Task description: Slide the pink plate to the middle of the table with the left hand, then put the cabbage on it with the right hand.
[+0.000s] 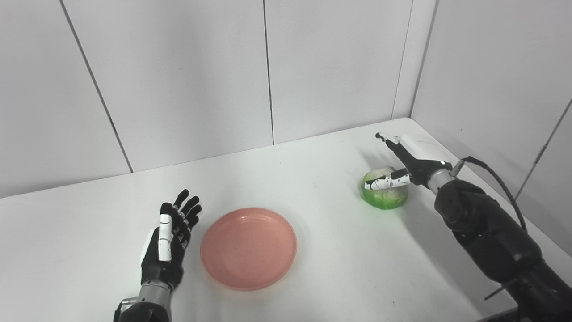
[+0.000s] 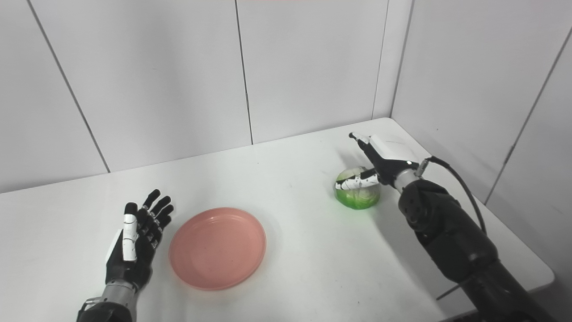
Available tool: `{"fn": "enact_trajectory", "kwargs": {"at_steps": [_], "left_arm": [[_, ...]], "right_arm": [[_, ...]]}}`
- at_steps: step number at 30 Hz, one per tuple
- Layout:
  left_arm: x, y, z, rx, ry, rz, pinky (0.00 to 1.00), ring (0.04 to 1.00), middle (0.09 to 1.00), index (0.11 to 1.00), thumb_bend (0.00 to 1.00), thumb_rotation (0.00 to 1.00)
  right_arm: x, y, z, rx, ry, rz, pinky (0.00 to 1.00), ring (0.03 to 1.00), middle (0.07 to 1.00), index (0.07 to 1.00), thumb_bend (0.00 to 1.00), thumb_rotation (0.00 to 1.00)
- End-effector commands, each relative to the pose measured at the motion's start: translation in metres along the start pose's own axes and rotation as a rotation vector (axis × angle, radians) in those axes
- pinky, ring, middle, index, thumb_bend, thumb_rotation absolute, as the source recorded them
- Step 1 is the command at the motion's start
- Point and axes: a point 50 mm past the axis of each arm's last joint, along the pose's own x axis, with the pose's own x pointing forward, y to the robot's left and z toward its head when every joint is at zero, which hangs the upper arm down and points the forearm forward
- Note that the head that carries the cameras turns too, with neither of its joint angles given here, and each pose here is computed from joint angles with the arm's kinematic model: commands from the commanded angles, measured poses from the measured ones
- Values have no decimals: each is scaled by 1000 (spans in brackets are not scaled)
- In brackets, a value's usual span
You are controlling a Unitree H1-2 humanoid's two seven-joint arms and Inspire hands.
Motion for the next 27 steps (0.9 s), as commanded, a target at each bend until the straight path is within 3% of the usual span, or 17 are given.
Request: {"fn": "enact_trajectory", "kwargs": {"at_steps": [1, 8, 13, 15, 17, 20, 21, 22, 23, 25, 27], "left_arm": [[-2, 3, 2, 2, -22, -12, 954, 912, 904, 908, 847, 1000], [-5, 1, 1, -2, -15, -18, 970, 926, 910, 914, 848, 1000], [-6, -1, 0, -19, -8, -16, 966, 929, 907, 913, 847, 1000], [-6, -2, -1, -31, -5, -17, 966, 932, 908, 916, 843, 1000], [-7, -3, -1, -28, -2, -15, 959, 930, 907, 916, 844, 1000], [-7, -4, -1, -22, 4, -16, 964, 929, 909, 916, 849, 1000], [-7, -5, -1, -21, 5, -18, 969, 930, 909, 915, 853, 1000], [-8, -5, -1, -24, 6, -21, 972, 931, 910, 916, 853, 1000], [-8, -5, -1, -28, 6, -23, 974, 933, 913, 919, 851, 1000], [-8, -6, -2, -32, 7, -24, 986, 938, 913, 920, 853, 1000], [-8, -7, -2, -28, 6, -25, 985, 937, 912, 920, 851, 1000]], "right_arm": [[10, -25, 7, -11, -20, -63, 1000, 935, 920, 933, 996, 563], [17, -6, 3, 80, 2, 4, 982, 946, 942, 942, 1000, 513], [18, 6, 2, 128, 9, 46, 746, 909, 954, 935, 990, 370], [18, 10, 2, 138, 5, 52, 677, 853, 936, 917, 978, 314], [17, 12, 3, 164, 6, 49, 587, 707, 806, 830, 918, 143], [14, 16, 6, 206, -4, 25, 544, 623, 691, 735, 872, 35], [14, 17, 6, 212, -10, 12, 498, 572, 593, 701, 723, 17], [14, 18, 7, 217, -14, -2, 427, 505, 541, 669, 646, 9], [13, 19, 7, 221, -17, -15, 365, 437, 516, 606, 566, 3], [12, 20, 8, 224, -23, -37, 310, 448, 488, 513, 527, 0], [11, 20, 9, 248, -25, -75, 330, 430, 516, 500, 519, 0]]}}
